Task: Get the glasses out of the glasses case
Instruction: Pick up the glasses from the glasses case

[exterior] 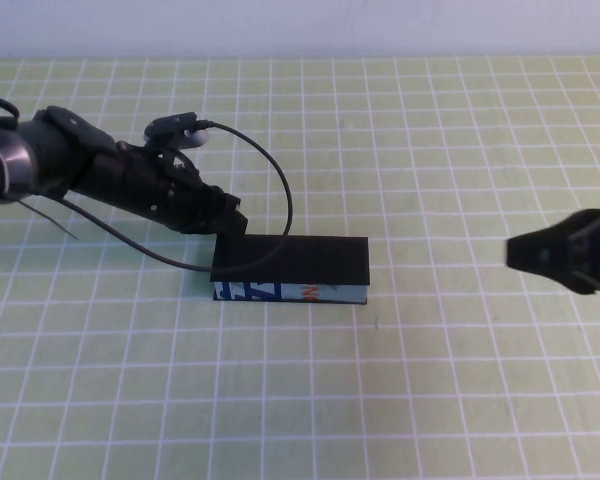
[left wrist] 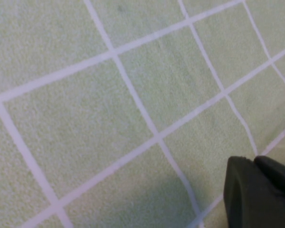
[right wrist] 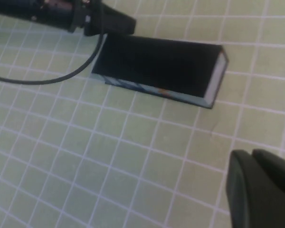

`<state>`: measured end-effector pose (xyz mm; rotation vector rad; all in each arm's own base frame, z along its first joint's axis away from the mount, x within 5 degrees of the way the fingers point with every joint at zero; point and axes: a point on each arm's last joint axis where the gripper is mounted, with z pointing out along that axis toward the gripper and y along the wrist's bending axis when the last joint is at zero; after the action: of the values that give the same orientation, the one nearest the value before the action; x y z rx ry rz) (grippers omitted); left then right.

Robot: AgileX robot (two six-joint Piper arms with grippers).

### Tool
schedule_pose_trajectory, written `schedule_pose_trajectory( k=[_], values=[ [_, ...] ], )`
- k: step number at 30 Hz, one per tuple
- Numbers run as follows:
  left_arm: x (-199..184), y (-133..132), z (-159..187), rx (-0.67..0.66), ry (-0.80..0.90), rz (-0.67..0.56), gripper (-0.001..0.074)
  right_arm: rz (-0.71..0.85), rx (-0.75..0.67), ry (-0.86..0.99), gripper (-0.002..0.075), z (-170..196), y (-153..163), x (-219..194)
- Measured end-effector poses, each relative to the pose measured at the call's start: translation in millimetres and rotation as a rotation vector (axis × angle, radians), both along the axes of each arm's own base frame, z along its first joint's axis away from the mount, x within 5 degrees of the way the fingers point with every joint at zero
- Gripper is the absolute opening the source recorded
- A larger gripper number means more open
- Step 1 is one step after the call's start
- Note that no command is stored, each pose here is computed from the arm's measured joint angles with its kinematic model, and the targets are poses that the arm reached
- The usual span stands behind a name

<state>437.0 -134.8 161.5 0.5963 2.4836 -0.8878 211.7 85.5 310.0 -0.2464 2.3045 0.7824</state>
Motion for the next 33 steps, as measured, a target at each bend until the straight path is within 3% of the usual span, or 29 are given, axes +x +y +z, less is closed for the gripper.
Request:
schedule_pose_trajectory(
  k=[9, 17, 28, 33],
  values=[
    [-0.8, -0.4, 0.0, -0.005, 0.012, -0.001, -0.0004, 0.341, -0.176, -0.026, -0.0018, -12.6, 96.2, 38.2],
    [-2.1, -0.9, 0.1, -0.010, 0.023, -0.011, -0.0004, 0.531, -0.338, -0.053, -0.0018, -34.7, 153.5, 61.5],
    [-3.9, -1.6, 0.3, -0.019, 0.043, -0.019, -0.0004, 0.687, -0.544, -0.126, -0.0014, -61.6, 172.9, 83.5],
    [-4.3, -1.8, 0.3, -0.020, 0.046, -0.022, -0.0004, 0.750, -0.598, -0.227, 0.0049, -59.8, 173.5, 87.2]
  ],
)
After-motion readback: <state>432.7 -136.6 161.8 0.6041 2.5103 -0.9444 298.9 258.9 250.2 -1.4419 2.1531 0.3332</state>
